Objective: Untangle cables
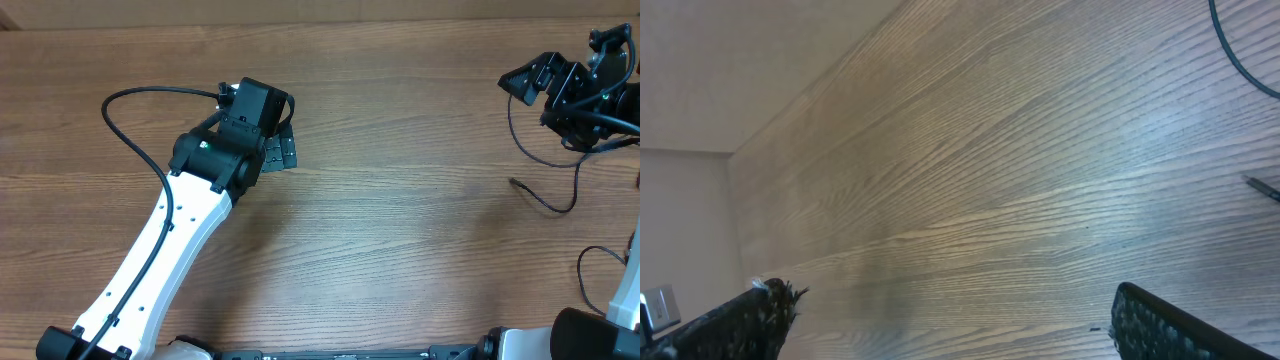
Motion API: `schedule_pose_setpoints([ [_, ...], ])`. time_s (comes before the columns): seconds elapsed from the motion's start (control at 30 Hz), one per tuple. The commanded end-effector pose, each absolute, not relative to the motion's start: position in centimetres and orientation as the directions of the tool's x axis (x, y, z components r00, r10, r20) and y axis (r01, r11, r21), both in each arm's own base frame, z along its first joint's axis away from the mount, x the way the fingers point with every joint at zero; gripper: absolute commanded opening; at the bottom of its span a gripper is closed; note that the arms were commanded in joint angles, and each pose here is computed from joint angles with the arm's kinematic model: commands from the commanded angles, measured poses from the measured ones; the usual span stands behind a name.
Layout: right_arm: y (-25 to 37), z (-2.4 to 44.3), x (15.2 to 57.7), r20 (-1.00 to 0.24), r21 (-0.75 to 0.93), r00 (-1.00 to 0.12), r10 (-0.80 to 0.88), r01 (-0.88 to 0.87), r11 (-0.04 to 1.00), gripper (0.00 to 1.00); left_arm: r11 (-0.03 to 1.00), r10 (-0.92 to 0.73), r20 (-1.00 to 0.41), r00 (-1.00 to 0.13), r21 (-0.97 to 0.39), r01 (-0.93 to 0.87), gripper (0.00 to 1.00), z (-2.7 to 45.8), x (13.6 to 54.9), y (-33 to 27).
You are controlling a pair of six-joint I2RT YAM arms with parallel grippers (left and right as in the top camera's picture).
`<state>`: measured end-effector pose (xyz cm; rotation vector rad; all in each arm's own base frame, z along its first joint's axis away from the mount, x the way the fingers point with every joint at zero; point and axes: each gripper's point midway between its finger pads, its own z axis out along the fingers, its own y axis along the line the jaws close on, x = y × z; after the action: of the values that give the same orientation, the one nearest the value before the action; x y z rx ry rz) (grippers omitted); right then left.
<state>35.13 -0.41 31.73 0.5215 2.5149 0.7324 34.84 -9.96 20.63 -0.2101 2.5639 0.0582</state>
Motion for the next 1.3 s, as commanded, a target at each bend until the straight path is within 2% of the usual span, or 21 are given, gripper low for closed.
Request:
schedule_pose_setpoints([
  [0.0,-0.1,32.6,34.7,-0.350,0.579,-0.812,0.467,0.204,0.789,1.00,0.985,-0.157,-0.551,-0.819,-0.032,-0.167,1.00,21.3,35.0,-10.2],
  [0.23,-0.1,32.6,34.7,-0.350,0.579,-0.813,0.466,0.203,0.789,1.00,0.981,-0.194,-0.643,-0.741,-0.120,-0.152,0.99,24.6,35.7,-10.7],
  [0.37,-0.1,32.6,34.7,-0.350,0.579,-0.813,0.466,0.203,0.789,1.00,0.966,-0.251,-0.745,-0.618,-0.235,-0.110,1.00,27.6,35.8,-11.0],
  [0.57,-0.1,32.6,34.7,-0.350,0.579,-0.813,0.466,0.203,0.789,1.00,0.908,-0.387,-0.802,-0.455,-0.417,-0.038,1.00,25.9,33.9,-7.9],
  [0.67,-0.1,32.6,34.7,-0.350,0.579,-0.813,0.466,0.204,0.789,1.00,0.882,-0.448,-0.832,-0.327,-0.472,-0.006,1.00,25.7,32.8,-5.4],
  [0.73,-0.1,32.6,34.7,-0.350,0.579,-0.813,0.466,0.203,0.789,1.00,0.877,-0.471,-0.864,-0.179,-0.480,0.011,0.99,26.3,31.4,-3.8],
  [0.87,-0.1,32.6,34.7,-0.350,0.579,-0.812,0.467,0.204,0.789,1.00,0.866,-0.499,-0.865,0.042,-0.499,0.026,1.00,26.3,28.3,-1.7],
  [0.97,-0.1,32.6,34.7,-0.350,0.579,-0.812,0.466,0.204,0.789,1.00,0.859,-0.505,-0.852,0.138,-0.511,-0.007,0.99,24.1,26.4,0.1],
  [1.03,-0.1,32.6,34.7,-0.350,0.579,-0.812,0.466,0.204,0.789,1.00,0.857,-0.505,-0.843,0.187,-0.516,-0.012,1.00,22.8,25.7,1.0],
  [1.13,-0.1,32.6,34.7,-0.349,0.579,-0.813,0.467,0.204,0.789,1.00,0.859,-0.492,-0.848,0.194,-0.510,-0.050,1.00,21.2,25.2,1.7],
  [1.27,-0.1,32.6,34.7,-0.350,0.579,-0.813,0.466,0.204,0.789,1.00,0.927,-0.347,-0.928,0.137,-0.361,-0.103,1.00,19.8,24.6,1.9],
])
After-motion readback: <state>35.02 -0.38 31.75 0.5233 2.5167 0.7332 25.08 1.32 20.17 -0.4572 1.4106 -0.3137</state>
